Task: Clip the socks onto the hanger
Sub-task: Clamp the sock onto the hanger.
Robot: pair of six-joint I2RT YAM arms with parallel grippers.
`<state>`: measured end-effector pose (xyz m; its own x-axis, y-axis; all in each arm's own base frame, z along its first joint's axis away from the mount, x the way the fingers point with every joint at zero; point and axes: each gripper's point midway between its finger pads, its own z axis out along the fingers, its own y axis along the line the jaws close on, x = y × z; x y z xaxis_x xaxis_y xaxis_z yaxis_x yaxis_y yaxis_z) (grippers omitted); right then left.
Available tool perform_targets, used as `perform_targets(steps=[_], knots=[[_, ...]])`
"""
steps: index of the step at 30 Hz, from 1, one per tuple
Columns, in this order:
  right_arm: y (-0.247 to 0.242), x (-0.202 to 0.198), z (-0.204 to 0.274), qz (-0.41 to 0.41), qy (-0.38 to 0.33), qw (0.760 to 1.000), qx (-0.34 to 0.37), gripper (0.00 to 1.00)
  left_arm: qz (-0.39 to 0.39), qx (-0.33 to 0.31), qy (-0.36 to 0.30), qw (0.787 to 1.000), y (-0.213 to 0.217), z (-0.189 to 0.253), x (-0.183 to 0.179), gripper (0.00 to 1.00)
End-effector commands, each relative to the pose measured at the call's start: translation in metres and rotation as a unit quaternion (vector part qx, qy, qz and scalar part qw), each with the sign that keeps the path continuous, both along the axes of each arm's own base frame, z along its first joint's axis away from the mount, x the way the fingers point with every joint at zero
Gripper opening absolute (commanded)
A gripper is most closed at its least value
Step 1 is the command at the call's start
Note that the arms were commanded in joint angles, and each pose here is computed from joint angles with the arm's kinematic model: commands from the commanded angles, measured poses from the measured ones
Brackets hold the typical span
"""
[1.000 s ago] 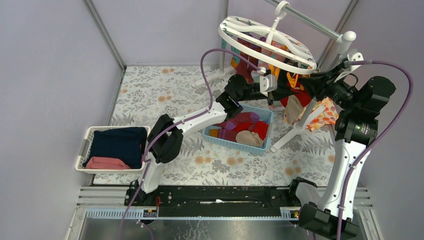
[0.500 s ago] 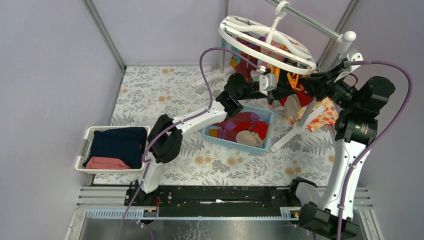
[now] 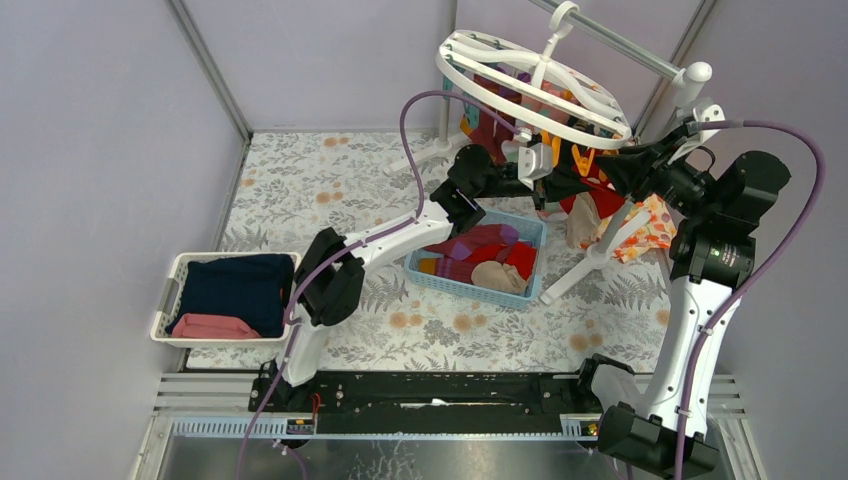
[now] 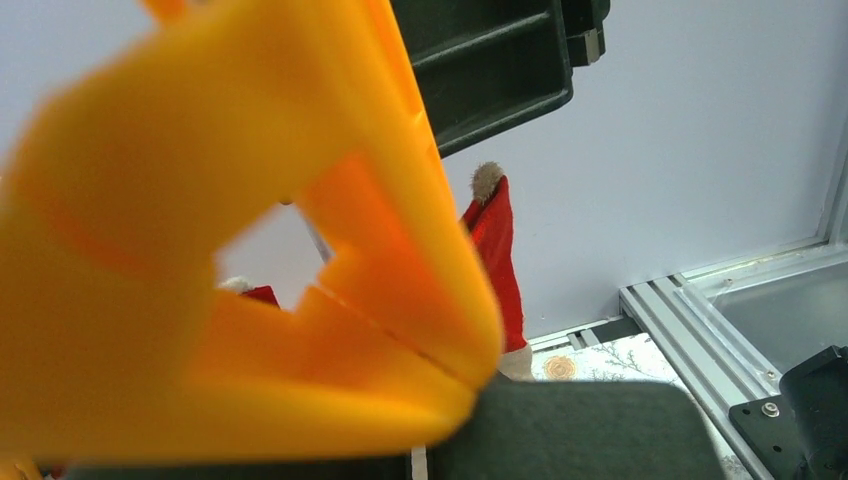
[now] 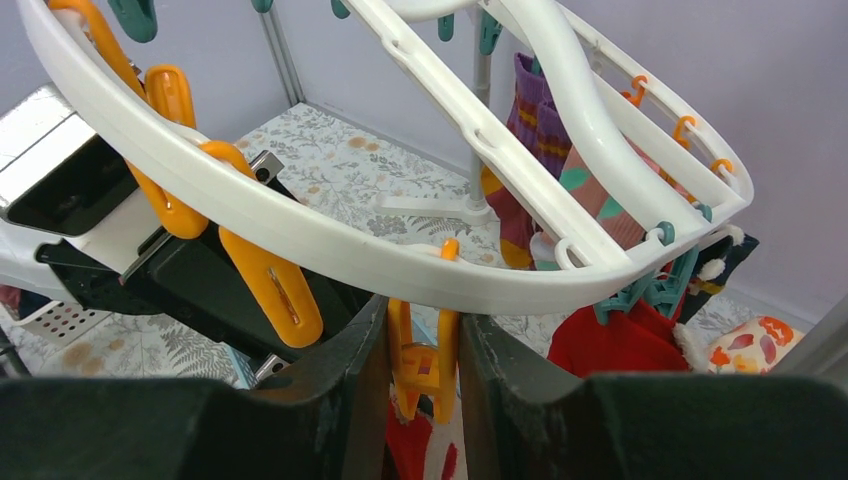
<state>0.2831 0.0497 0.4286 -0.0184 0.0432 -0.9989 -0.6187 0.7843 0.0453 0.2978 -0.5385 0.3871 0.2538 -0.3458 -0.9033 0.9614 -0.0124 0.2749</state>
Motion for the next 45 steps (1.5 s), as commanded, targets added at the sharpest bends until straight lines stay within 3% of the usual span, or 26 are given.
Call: perform_targets(steps=[1,22,45], knots=[[0.006,-0.006,0.017,0.020,-0.022,1.000,-0.005,0.18,0.014,0.002,-0.007,1.000,0.001,0.004,0.010,0.00],[0.010,-0.008,0.018,0.035,-0.021,0.999,0.003,0.18,0.022,0.033,0.020,0.999,-0.013,-0.014,0.024,0.00],[0.006,-0.005,0.009,0.025,-0.018,1.000,-0.005,0.18,-0.001,-0.016,0.041,0.999,0.012,0.015,0.011,0.00]])
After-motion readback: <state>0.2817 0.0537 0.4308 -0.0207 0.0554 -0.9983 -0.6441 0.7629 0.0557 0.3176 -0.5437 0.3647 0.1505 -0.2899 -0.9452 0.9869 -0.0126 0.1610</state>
